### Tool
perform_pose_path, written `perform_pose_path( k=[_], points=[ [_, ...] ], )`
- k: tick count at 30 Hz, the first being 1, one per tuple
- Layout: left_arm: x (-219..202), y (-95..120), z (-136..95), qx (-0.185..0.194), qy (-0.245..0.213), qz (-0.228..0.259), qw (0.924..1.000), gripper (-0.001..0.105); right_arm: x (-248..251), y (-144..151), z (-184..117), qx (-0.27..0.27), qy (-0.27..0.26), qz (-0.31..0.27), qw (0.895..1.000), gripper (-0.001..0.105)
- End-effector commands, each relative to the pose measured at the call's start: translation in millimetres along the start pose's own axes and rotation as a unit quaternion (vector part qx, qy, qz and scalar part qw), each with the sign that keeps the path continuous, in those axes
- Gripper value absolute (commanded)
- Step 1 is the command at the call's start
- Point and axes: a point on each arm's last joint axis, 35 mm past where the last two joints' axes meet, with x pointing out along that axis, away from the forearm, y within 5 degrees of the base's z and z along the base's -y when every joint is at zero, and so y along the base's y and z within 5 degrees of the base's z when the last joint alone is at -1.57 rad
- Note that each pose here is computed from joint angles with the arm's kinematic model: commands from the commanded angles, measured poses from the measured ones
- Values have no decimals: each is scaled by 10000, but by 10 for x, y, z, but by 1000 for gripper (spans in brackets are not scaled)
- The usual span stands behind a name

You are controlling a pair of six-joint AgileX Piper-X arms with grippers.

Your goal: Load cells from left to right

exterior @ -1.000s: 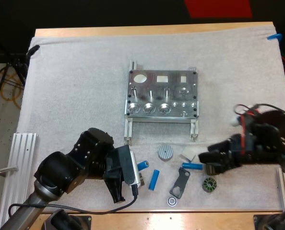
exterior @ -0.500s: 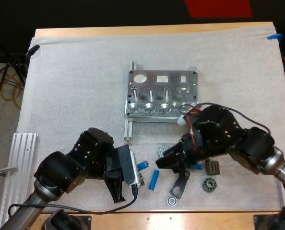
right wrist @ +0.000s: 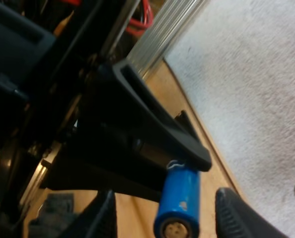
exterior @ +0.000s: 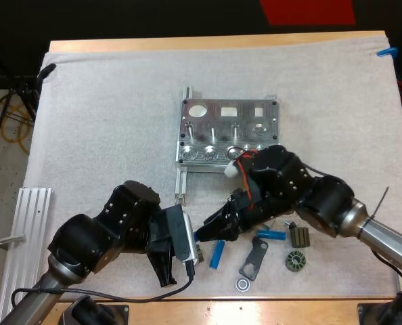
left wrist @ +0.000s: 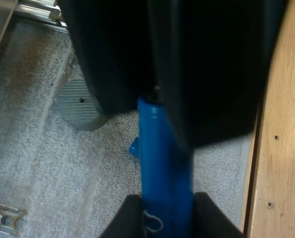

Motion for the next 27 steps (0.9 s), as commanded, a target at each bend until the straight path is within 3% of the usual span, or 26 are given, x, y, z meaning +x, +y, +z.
perform_pose_path(
  k=[1, 13, 17, 18, 19, 23, 26, 27],
  points=[
    [-14, -15, 4, -29, -27, -67, 10000, 0, 12, 39, 37, -99, -31, 130, 9999, 44],
    [-14, -15, 4, -29, -27, -67, 10000, 0, 72, 85, 28, -174, 18, 31, 9998, 41],
    [-14, -15, 4, -29, -27, -67, 10000, 0, 72, 84, 28, -251, 16, 17, 9997, 14],
    [-14, -15, 4, -29, -27, -67, 10000, 0, 72, 84, 28, -283, 16, 17, 9996, 3],
    [-14, -15, 4, -29, -27, -67, 10000, 0, 72, 84, 28, -292, 16, 17, 9996, 0],
    [-14, -11, 3, -29, -6, -10, 10000, 1, 72, 84, 28, -290, 16, 17, 9996, 0],
    [-15, 3, 0, -26, 54, 176, 9998, 11, 72, 84, 28, -290, 16, 17, 9996, 0],
    [-15, 4, -1, -26, 62, 197, 9998, 19, 72, 84, 28, -290, 16, 17, 9996, 0]
  ],
)
